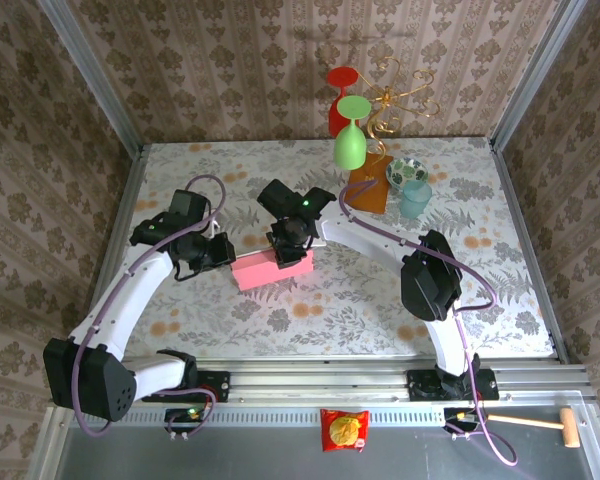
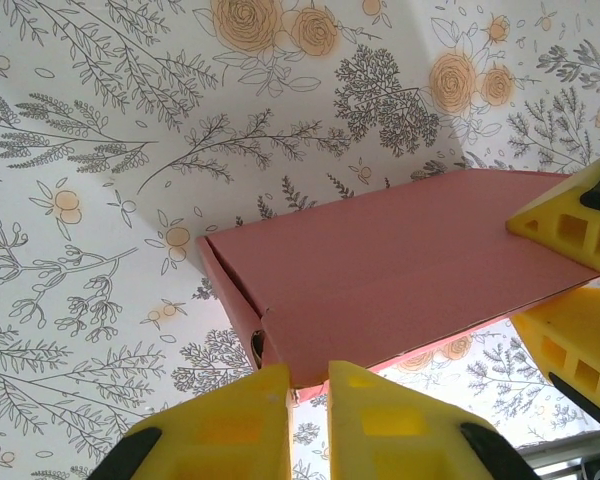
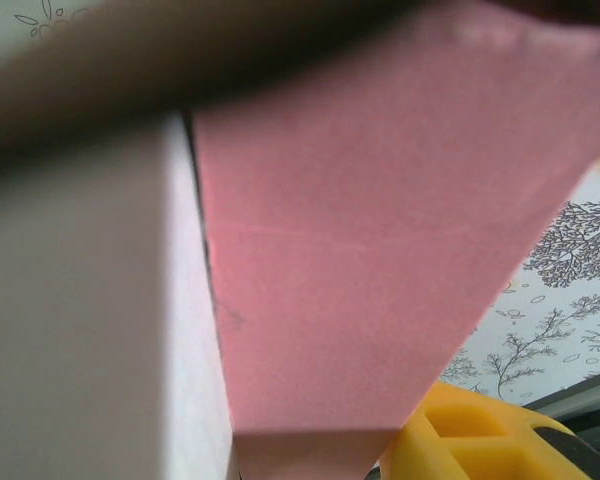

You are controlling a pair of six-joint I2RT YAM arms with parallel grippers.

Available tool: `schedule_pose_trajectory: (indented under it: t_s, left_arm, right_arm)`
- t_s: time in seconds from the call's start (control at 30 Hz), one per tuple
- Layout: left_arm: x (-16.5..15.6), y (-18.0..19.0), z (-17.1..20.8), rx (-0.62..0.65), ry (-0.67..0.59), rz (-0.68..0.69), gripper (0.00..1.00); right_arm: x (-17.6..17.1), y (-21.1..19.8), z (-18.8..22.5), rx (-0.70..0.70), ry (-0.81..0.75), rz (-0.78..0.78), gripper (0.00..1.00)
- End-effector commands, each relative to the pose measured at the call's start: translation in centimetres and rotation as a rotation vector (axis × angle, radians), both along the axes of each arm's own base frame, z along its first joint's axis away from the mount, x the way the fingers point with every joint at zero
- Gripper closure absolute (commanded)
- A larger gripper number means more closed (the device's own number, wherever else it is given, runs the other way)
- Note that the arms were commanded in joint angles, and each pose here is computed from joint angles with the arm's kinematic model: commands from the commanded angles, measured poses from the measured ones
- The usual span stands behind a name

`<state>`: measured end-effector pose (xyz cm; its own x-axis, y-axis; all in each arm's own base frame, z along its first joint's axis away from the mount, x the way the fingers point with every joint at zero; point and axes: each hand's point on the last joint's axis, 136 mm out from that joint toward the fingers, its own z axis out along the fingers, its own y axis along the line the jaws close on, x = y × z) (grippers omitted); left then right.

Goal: Fold the paper box

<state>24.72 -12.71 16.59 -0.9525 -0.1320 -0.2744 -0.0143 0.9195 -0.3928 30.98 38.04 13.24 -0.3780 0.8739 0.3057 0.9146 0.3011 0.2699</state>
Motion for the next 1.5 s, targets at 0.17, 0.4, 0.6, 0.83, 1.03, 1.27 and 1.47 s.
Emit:
schedule_pose_trajectory:
  t_s: [0.17,0.4,0.6,0.83,1.03,1.27,1.47]
  left_arm:
    - [-1.9,1.8,-2.4,0.149,0.082,-0.039,0.88]
    - [-1.9,2.4,-2.4,0.199,0.078,-0.061,0.85]
    - [-1.1,1.2,-0.4,0.130,0.030,-0.052,0.73]
    - [-2.0,0.6,-0.2,0.095,0.078,-0.050,0.70]
    - [-2.2,0.5,-0.3,0.069,0.065,-0.029,0.70]
    - [-2.0,-0.1,-0.5,0.031,0.058,-0.015,0.72]
    - [-2.3,0.2,2.4,0.012,0.013,0.020,0.60]
  right_arm:
    - [0.0,-0.7,-1.9,-0.049,0.032,-0.037,0.61]
    - [0.0,-0.7,-1.8,-0.046,0.032,-0.033,0.62]
    - [-0.1,-0.7,-1.8,-0.046,0.032,-0.034,0.62]
    - [0.0,-0.6,-1.8,-0.040,0.031,-0.034,0.62]
    - [0.2,-0.5,-1.8,-0.035,0.028,-0.039,0.62]
    - [0.2,-0.6,-1.9,-0.037,0.029,-0.040,0.62]
    - [0.4,-0.8,-1.9,-0.038,0.030,-0.044,0.62]
